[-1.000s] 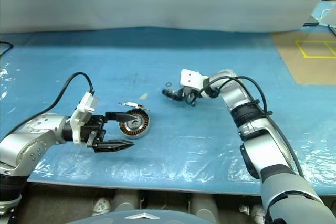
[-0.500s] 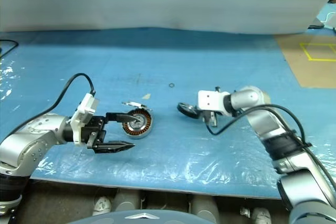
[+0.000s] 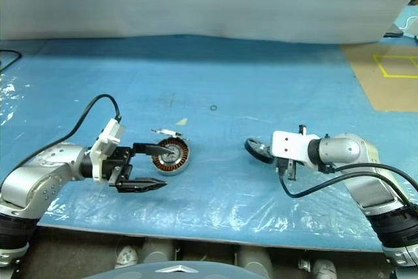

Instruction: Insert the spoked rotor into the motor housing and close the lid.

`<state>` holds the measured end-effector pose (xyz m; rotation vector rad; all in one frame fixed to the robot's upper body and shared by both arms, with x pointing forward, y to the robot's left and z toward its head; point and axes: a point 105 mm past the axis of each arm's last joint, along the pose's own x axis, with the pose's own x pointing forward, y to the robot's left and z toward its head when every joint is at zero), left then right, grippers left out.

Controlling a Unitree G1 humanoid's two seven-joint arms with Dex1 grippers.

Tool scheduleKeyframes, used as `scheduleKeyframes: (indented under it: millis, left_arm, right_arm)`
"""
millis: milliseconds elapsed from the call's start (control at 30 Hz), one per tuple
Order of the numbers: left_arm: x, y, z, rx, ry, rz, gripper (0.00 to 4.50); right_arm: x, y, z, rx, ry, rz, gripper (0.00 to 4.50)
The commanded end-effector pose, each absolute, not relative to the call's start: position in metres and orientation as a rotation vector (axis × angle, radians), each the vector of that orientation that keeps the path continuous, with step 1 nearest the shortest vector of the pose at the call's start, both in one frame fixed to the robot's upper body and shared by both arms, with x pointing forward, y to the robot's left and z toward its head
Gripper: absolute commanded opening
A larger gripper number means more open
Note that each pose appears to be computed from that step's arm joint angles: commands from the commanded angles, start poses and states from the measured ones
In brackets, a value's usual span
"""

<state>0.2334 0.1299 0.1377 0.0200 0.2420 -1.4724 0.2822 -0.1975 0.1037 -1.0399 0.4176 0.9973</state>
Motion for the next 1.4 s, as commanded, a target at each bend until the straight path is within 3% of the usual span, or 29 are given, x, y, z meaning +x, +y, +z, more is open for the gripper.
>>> scheduleKeyframes:
  millis: [33, 133, 233, 267, 733, 867, 1000, 1167, 1267, 1400]
  left_arm:
    - [0.236, 0.128, 0.143, 0.05, 0.212, -1.494, 4.5]
    - [0.236, 0.128, 0.144, 0.051, 0.214, -1.501, 4.5]
    - [0.236, 0.128, 0.144, 0.051, 0.218, -1.506, 4.5]
    - [0.236, 0.128, 0.144, 0.051, 0.219, -1.507, 4.5]
    - [0.235, 0.13, 0.142, 0.051, 0.224, -1.504, 4.5]
    - [0.234, 0.13, 0.14, 0.048, 0.223, -1.501, 4.5]
    - [0.238, 0.131, 0.139, 0.055, 0.214, -1.482, 4.5]
    - [0.242, 0.133, 0.141, 0.058, 0.2, -1.455, 4.5]
    - [0.241, 0.137, 0.142, 0.068, 0.208, -1.447, 4.5]
    - [0.239, 0.14, 0.142, 0.07, 0.215, -1.435, 4.5]
  right_arm:
    - [0.278, -0.207, 0.096, -1.115, 0.466, 0.98, 0.01]
    - [0.27, -0.202, 0.094, -1.16, 0.449, 1.027, 0.7]
    - [0.267, -0.196, 0.099, -1.164, 0.415, 1.05, 1.83]
    - [0.267, -0.191, 0.103, -1.141, 0.385, 1.061, 2.02]
    - [0.268, -0.179, 0.154, -0.995, 0.254, 1.094, 2.02]
    - [0.274, -0.165, 0.172, -0.798, 0.198, 1.076, 2.02]
    - [0.319, -0.151, 0.179, -0.601, 0.109, 0.897, 2.02]
    - [0.379, -0.125, 0.16, -0.481, 0.067, 0.696, 2.02]
    - [0.392, -0.097, 0.133, -0.539, 0.103, 0.75, 2.02]
    - [0.406, -0.076, 0.122, -0.534, 0.093, 0.775, 2.02]
